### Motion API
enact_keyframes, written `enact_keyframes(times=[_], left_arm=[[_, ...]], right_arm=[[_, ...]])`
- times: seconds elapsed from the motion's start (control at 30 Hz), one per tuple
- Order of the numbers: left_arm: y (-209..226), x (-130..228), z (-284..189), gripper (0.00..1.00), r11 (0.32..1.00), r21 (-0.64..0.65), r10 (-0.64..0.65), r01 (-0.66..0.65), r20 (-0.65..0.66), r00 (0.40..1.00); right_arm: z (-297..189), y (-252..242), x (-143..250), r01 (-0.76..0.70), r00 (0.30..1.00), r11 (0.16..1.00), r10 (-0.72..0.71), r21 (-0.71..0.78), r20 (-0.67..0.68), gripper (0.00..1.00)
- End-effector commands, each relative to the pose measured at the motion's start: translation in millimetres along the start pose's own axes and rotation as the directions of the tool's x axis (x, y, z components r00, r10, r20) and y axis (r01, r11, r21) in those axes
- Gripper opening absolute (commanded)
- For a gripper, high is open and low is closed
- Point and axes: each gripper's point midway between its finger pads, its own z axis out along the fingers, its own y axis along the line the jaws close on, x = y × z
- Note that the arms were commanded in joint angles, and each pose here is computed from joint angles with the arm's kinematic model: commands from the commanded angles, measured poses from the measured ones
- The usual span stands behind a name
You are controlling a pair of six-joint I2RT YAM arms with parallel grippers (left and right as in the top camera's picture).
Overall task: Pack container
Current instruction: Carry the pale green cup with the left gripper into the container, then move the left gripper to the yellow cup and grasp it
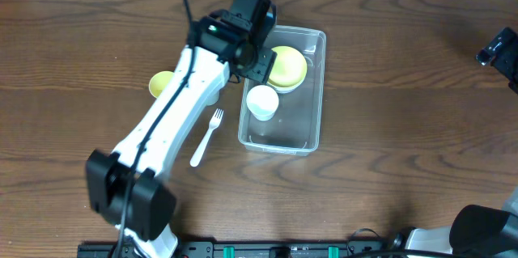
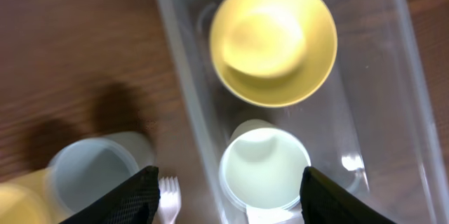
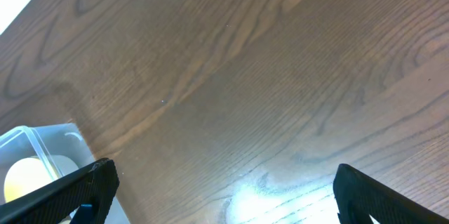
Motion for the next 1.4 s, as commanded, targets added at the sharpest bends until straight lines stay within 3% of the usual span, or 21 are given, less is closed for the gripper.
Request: enact_keyframes(times=[0.0, 0.1, 0.23, 0.33, 0.5, 0.63, 0.8, 0.9, 1.03, 1.13, 1.37], left_arm=[[27, -9, -53, 0.66, 0.990, -0.140, -0.007, 0.018, 0.084, 0.996], [55, 13, -72, 0.71, 0.969, -0.238, -0.059, 0.067, 0.043, 0.997], [103, 48, -71, 0.73, 0.928, -0.302, -0.244, 0.219, -0.049, 0.968], [147, 76, -53, 0.77, 0.873, -0.338, -0.405, 0.352, -0.098, 0.909], [192, 108, -6, 0.75, 0.804, -0.268, -0.581, 0.531, -0.157, 0.799], [218, 127, 29, 0.73, 0.764, -0.283, -0.638, 0.580, -0.189, 0.747], [222, 132, 63, 0.68, 0.809, -0.251, -0.585, 0.532, -0.251, 0.771], [224, 137, 79, 0.58, 0.808, -0.254, -0.588, 0.532, -0.277, 0.760], [225, 140, 89, 0.22, 0.807, -0.256, -0.589, 0.531, -0.287, 0.756], [228, 136, 89, 0.06, 0.808, -0.255, -0.588, 0.532, -0.271, 0.762], [242, 113, 38, 0.06, 0.798, -0.320, -0.576, 0.510, -0.155, 0.803]], right_arm=[[-4, -1, 0, 0.009, 1.000, 1.000, -0.009, -0.001, 0.009, 0.99], [-4, -1, 0, 0.009, 1.000, 1.000, -0.009, 0.000, 0.008, 0.99], [-4, -1, 0, 0.009, 1.000, 1.000, -0.009, -0.001, 0.009, 0.99], [-4, -1, 0, 0.009, 1.000, 1.000, -0.009, -0.001, 0.009, 0.99], [-4, -1, 0, 0.009, 1.000, 1.000, -0.009, -0.001, 0.009, 0.99], [-4, -1, 0, 0.009, 1.000, 1.000, -0.009, -0.001, 0.009, 0.99], [-4, -1, 0, 0.009, 1.000, 1.000, -0.009, -0.001, 0.009, 0.99], [-4, -1, 0, 0.009, 1.000, 1.000, -0.009, -0.001, 0.009, 0.99], [-4, -1, 0, 0.009, 1.000, 1.000, -0.009, -0.001, 0.009, 0.99], [-4, -1, 0, 0.009, 1.000, 1.000, -0.009, -0.001, 0.009, 0.99], [-4, -1, 0, 0.009, 1.000, 1.000, -0.009, -0.001, 0.009, 0.99]])
